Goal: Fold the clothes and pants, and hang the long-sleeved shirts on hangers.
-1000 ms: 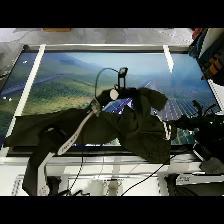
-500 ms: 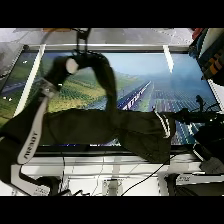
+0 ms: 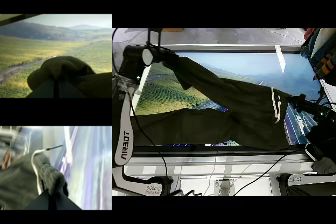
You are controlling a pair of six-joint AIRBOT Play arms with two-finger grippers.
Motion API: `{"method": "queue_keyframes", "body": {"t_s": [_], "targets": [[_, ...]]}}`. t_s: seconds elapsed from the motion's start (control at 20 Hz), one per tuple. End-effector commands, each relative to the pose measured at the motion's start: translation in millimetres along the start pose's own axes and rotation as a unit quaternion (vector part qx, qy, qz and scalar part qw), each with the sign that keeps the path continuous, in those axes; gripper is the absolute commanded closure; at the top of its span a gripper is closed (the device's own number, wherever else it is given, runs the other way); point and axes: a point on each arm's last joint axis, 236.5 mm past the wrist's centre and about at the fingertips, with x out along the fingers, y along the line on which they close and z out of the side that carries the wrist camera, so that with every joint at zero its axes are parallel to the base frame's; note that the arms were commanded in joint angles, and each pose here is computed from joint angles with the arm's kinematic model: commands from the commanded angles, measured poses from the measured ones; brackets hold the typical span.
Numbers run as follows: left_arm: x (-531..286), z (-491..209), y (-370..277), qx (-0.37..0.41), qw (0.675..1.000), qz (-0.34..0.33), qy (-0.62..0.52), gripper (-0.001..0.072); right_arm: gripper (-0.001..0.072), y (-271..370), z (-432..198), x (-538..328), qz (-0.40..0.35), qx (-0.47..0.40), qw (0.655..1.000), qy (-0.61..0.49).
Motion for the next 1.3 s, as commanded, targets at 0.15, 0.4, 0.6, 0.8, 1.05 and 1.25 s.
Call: {"method": "queue_keyframes", "body": {"t_s": [0.15,0.4,0.6,0.8,1.05,1.25], "targets": [[35,-122,8,-0.025,0.979,-0.01,0.202,0.0687,0.0679,-21,24,44,-0.107,-0.022,0.991,-0.082],[76,-170,-39,-0.028,0.964,-0.059,0.259,0.0687,0.0679,-30,26,55,-0.152,-0.043,0.982,-0.1],[80,-143,-97,-0.041,0.968,-0.117,0.217,0.0674,0.0678,-36,29,51,-0.166,-0.052,0.979,-0.103],[73,-132,-115,-0.012,0.971,-0.122,0.205,0.0013,0.0679,-39,26,51,-0.172,-0.063,0.978,-0.096],[85,-137,-37,-0.101,0.975,0.009,0.199,0.0019,0.0679,-42,22,51,-0.18,-0.079,0.977,-0.084],[94,-169,30,-0.291,0.932,0.074,0.205,0.002,0.0679,-47,17,50,-0.191,-0.103,0.974,-0.066]]}}
